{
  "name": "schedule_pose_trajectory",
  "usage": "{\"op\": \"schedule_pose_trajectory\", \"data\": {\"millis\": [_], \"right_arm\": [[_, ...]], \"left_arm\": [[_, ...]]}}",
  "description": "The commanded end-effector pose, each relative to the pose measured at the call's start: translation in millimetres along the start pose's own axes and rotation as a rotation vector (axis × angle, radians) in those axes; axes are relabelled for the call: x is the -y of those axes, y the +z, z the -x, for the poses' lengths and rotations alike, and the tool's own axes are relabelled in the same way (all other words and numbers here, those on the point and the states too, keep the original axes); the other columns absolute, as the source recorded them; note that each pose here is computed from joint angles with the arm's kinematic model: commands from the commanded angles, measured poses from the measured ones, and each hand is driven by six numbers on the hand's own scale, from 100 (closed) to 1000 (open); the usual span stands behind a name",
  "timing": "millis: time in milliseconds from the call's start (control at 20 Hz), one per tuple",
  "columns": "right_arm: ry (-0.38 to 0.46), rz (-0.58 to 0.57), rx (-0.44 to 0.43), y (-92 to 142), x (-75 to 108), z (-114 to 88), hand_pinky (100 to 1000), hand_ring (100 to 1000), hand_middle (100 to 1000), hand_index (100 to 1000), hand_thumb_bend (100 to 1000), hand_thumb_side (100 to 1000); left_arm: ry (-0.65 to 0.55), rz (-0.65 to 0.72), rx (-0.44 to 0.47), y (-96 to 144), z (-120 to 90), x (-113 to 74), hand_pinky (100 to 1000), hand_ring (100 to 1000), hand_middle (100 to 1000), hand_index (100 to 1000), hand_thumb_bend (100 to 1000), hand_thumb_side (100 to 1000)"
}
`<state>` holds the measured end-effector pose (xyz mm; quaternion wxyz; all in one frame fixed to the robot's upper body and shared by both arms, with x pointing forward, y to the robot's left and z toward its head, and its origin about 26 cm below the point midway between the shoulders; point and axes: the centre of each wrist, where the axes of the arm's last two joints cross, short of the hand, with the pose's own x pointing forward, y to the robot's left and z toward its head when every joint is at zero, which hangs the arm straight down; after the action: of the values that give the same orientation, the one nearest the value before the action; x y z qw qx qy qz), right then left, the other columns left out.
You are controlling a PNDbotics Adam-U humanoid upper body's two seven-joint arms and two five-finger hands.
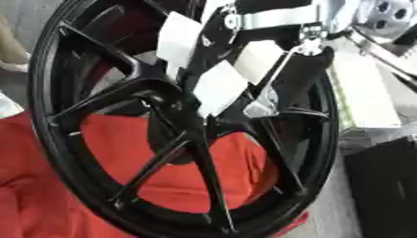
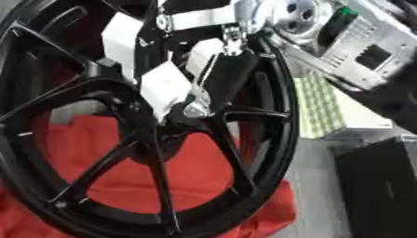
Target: Pull the pin out of the wheel hub.
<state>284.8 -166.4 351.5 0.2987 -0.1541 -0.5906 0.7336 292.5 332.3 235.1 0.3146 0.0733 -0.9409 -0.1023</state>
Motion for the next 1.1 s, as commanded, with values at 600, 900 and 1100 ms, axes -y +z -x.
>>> {"op": "schedule_pose_trajectory", "data": {"millis": [600, 900, 1100], "right_arm": [[-0.02, 0.025, -0.001, 4.1, 7.2, -4.3, 809, 715, 534, 648, 318, 100], [-0.029, 0.038, -0.007, 4.3, 7.3, -4.1, 794, 677, 453, 564, 336, 100], [-0.033, 0.059, -0.013, 5.2, 8.6, -4.2, 804, 655, 426, 539, 339, 100]], "left_arm": [[0.003, 0.007, 0.023, -4.0, -6.7, 0.4, 860, 731, 700, 834, 100, 618], [0.006, 0.006, 0.024, -4.0, -6.7, 0.5, 860, 732, 701, 833, 100, 618], [0.007, 0.007, 0.022, -3.6, -6.5, 0.5, 861, 731, 701, 833, 100, 618]]}}
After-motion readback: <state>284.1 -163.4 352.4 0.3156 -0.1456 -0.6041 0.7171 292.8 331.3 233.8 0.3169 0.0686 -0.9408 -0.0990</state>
